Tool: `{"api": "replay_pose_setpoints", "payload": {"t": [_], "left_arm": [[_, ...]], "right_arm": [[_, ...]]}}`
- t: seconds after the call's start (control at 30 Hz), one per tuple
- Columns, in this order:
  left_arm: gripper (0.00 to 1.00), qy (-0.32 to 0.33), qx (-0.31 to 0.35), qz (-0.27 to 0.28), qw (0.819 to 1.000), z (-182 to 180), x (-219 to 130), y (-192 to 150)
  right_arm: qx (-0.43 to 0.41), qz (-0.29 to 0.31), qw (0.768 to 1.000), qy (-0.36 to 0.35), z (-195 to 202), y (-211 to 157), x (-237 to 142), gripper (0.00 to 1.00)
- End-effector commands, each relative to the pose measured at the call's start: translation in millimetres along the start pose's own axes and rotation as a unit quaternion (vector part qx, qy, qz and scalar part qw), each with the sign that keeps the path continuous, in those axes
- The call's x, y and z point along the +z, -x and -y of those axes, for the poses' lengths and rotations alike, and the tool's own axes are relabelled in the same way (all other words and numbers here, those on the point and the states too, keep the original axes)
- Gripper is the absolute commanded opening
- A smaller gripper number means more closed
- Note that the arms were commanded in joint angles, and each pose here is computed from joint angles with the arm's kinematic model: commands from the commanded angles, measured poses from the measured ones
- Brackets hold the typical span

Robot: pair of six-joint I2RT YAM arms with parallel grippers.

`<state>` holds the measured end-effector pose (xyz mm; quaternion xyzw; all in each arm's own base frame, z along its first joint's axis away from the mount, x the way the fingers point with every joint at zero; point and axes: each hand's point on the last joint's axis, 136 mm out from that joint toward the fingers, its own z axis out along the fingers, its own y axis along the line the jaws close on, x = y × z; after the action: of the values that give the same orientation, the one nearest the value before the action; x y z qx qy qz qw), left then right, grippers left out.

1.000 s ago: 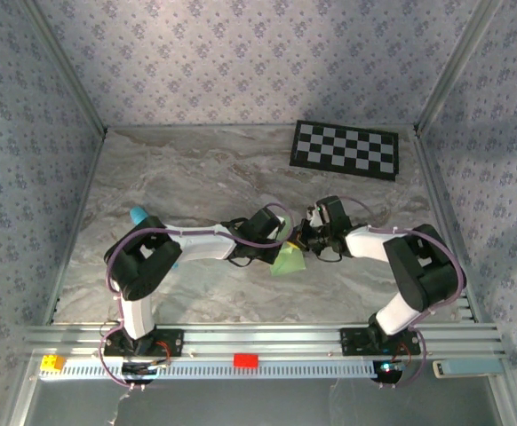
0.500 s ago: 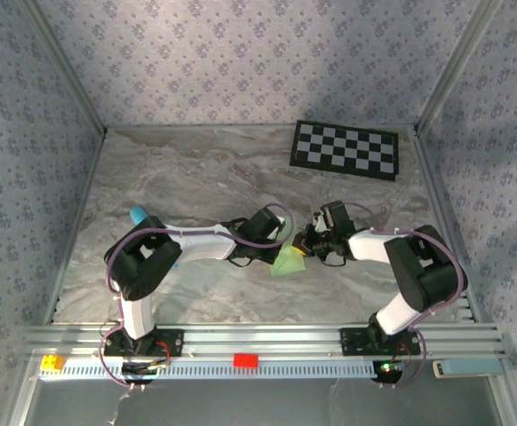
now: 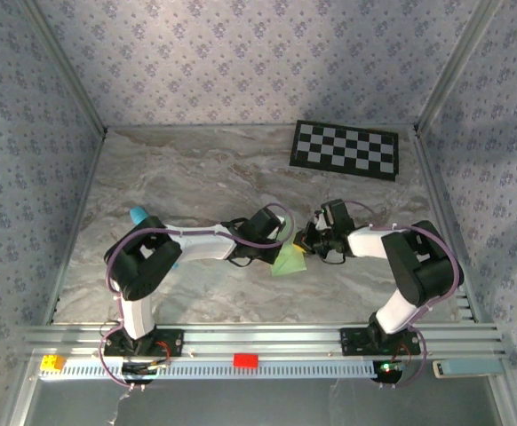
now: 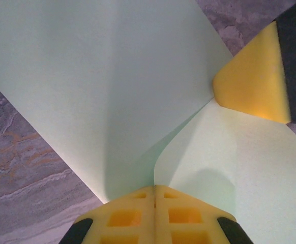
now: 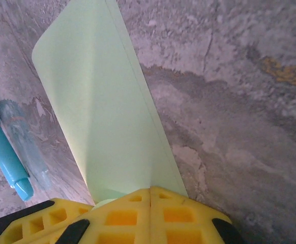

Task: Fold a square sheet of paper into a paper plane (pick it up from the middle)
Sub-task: Fold the triangle a second time at the center of the table.

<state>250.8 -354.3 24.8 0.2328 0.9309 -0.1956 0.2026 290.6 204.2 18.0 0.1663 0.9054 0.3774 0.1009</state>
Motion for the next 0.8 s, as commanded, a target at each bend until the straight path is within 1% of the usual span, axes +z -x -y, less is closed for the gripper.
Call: {"api": "replay_pose_setpoints", "payload": {"t": [0.0, 0.2, 0.37, 0.43, 0.53, 0.6, 0.77], "left_arm": [[0.00, 0.013, 0.007, -0.037, 0.999, -7.8, 4.6, -22.8], [0.00, 0.013, 0.009, -0.037, 0.999, -7.1, 3.9, -21.9], [0.00, 0.012, 0.009, -0.036, 0.999, -6.5, 3.3, -22.2], [0.00, 0.011, 0.009, -0.035, 0.999, -5.6, 2.6, -21.8], [0.00, 0.010, 0.010, -0.034, 0.999, -4.9, 2.2, -20.6], [0.00, 0.009, 0.009, -0.031, 0.999, -4.1, 2.1, -19.1], [0.00, 0.008, 0.010, -0.032, 0.999, -2.5, 2.7, -19.3]], "right_arm": [[0.049, 0.046, 0.997, -0.049, 34.1, 11.4, -6.6, 0.04], [0.063, 0.080, 0.995, -0.018, 14.0, 25.7, -22.8, 0.05], [-0.002, 0.089, 0.996, 0.007, -16.7, 24.4, -39.0, 0.06], [-0.026, 0.076, 0.997, 0.021, -28.5, 16.5, -40.2, 0.07], [-0.031, 0.028, 0.998, 0.040, -36.4, -1.5, -30.4, 0.07], [-0.034, 0.007, 0.998, 0.044, -38.7, -10.8, -22.2, 0.07], [-0.036, -0.011, 0.999, 0.040, -37.4, -19.5, -8.2, 0.06]]}}
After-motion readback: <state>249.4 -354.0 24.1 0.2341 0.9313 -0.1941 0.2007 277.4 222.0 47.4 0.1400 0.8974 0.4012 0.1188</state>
